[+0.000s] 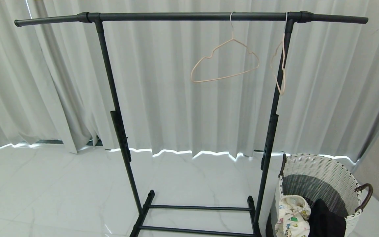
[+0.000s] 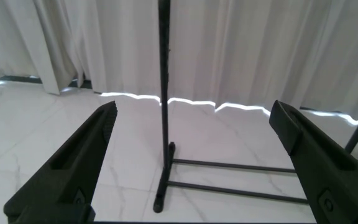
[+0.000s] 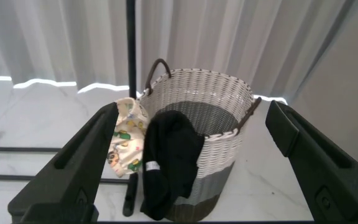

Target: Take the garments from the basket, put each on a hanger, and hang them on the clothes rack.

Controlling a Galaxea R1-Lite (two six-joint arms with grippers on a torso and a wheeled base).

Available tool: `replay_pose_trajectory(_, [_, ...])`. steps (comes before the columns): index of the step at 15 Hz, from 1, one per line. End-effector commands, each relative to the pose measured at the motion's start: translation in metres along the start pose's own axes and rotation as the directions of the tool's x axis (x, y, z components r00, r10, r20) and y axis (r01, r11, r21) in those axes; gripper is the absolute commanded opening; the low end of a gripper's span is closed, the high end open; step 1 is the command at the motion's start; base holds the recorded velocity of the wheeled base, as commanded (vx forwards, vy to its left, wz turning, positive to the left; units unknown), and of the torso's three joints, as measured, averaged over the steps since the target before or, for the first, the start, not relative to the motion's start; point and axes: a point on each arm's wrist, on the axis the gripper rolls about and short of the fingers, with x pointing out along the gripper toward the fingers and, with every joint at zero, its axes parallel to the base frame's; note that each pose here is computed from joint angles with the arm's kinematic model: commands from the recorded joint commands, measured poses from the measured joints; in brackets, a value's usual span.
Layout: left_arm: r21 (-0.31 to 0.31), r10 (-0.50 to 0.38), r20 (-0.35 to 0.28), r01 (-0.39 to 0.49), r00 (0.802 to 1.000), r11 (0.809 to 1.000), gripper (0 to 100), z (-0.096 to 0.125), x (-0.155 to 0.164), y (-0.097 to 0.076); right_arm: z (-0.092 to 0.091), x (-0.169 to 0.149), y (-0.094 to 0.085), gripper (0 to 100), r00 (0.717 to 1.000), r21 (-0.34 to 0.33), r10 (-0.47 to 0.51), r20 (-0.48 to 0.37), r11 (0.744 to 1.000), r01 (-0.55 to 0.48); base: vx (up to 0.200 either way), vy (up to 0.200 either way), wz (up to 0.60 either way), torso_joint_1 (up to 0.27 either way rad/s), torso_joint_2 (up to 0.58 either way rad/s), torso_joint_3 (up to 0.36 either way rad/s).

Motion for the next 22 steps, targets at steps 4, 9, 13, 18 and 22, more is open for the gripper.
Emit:
replay_pose_trajectory(4, [0.001, 0.003, 0.000, -0.003, 1.000, 1.000, 100, 0.0000, 0.0000, -0.0001, 0.0001, 0.0001, 0.0000, 100, 1.000, -0.002, 0.001, -0.001, 1.000, -0.001, 0.050, 0.000, 0.00, 0.003, 0.00, 0.001])
replay_pose_trajectory(9, [0.001, 0.003, 0.000, -0.003, 1.000, 1.000, 100, 0.0000, 0.0000, -0.0001, 0.0001, 0.0001, 0.0000, 100, 1.000, 0.002, 0.001, -0.001, 1.000, -0.001, 0.200, -0.040, 0.00, -0.001, 0.00, 0.005])
replay_pose_trajectory(13, [-0.002, 0.003, 0.000, -0.003, 1.000, 1.000, 100, 0.0000, 0.0000, 0.0000, -0.0003, 0.0002, 0.0000, 100, 1.000, 0.026, 0.001, -0.003, 1.000, -0.001, 0.000, 0.000, 0.00, 0.000, 0.00, 0.000])
replay_pose_trajectory(18, [-0.003, 0.003, 0.000, -0.003, 1.000, 1.000, 100, 0.0000, 0.0000, 0.0000, 0.0001, 0.0002, 0.0000, 100, 1.000, -0.040, 0.000, 0.002, 0.999, 0.000, 0.000, 0.000, 0.00, 0.000, 0.00, 0.000])
replay_pose_trajectory(22, [-0.003, 0.004, 0.000, -0.004, 1.000, 1.000, 100, 0.0000, 0.0000, 0.0000, 0.0003, 0.0002, 0.0000, 100, 1.000, -0.052, 0.002, 0.003, 0.999, -0.002, 0.000, 0.000, 0.00, 0.000, 0.00, 0.000])
